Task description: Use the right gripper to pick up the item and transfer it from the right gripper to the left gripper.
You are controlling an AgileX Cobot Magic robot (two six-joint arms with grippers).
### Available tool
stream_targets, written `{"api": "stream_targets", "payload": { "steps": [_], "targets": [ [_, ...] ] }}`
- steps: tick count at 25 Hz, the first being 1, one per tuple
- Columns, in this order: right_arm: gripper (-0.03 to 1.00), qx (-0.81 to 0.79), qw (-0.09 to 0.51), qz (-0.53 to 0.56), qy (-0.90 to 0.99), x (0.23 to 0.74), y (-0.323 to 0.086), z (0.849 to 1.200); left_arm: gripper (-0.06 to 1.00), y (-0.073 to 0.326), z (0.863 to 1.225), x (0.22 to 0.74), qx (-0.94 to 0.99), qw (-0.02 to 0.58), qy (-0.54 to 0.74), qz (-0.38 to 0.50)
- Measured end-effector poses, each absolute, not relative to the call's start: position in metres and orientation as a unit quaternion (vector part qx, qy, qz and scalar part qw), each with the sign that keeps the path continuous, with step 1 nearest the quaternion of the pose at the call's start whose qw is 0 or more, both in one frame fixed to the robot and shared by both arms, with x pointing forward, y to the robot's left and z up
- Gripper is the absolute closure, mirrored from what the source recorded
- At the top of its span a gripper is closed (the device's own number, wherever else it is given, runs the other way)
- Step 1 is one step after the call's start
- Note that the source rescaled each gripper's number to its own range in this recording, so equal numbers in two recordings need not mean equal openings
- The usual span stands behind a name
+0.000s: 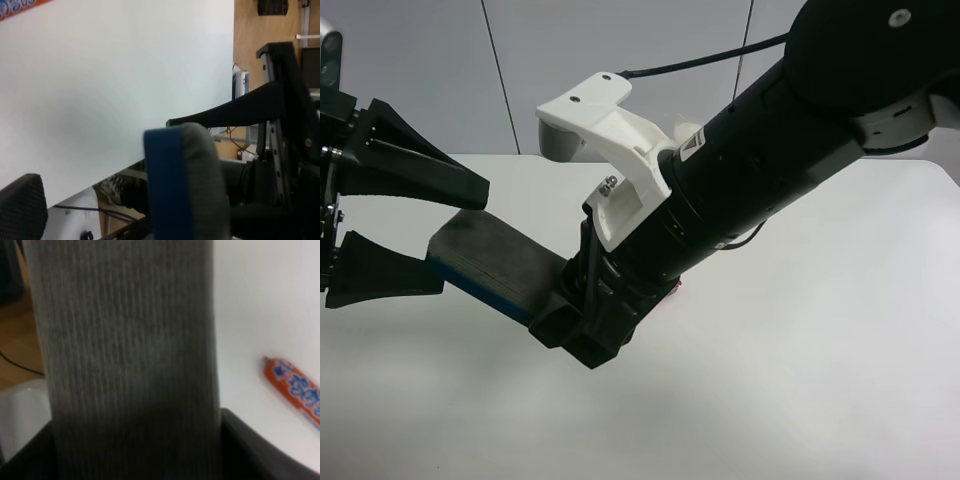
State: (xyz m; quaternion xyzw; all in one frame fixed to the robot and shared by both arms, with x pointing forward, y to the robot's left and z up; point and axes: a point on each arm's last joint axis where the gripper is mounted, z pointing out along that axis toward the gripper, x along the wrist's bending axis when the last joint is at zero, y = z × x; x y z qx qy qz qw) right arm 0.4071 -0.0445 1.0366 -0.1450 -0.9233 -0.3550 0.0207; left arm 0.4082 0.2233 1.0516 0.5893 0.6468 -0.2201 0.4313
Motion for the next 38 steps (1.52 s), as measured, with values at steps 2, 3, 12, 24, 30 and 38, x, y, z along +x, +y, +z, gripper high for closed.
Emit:
{"api": "stream_targets", "payload": {
  "steps": [2,3,12,24,30,38],
  "targets": [
    [0.97,-0.144,0.02,-0.366,-0.919,0.407,-0.043,1.038,-0.06,0.223,1.052,0.408,0.59,0.431,0.646,-0.22],
    [0.97,-0.145,0.018,-0.372,-0.917,0.408,-0.042,1.039,-0.06,0.223,1.052,0.408,0.591,0.431,0.645,-0.221],
    [0.97,-0.148,0.006,-0.393,-0.908,0.411,-0.04,1.042,0.36,0.223,1.052,0.407,0.592,0.43,0.644,-0.225],
    [0.97,-0.147,0.009,-0.404,-0.903,0.41,-0.039,1.045,0.94,0.219,1.059,0.41,0.557,0.463,0.643,-0.25],
    [0.8,-0.151,0.003,-0.408,-0.9,0.411,-0.039,1.045,0.94,0.218,1.061,0.41,0.552,0.469,0.64,-0.258],
    [0.0,-0.154,-0.011,-0.416,-0.896,0.413,-0.039,1.048,0.94,0.218,1.062,0.41,0.551,0.471,0.637,-0.262]
  ]
}}
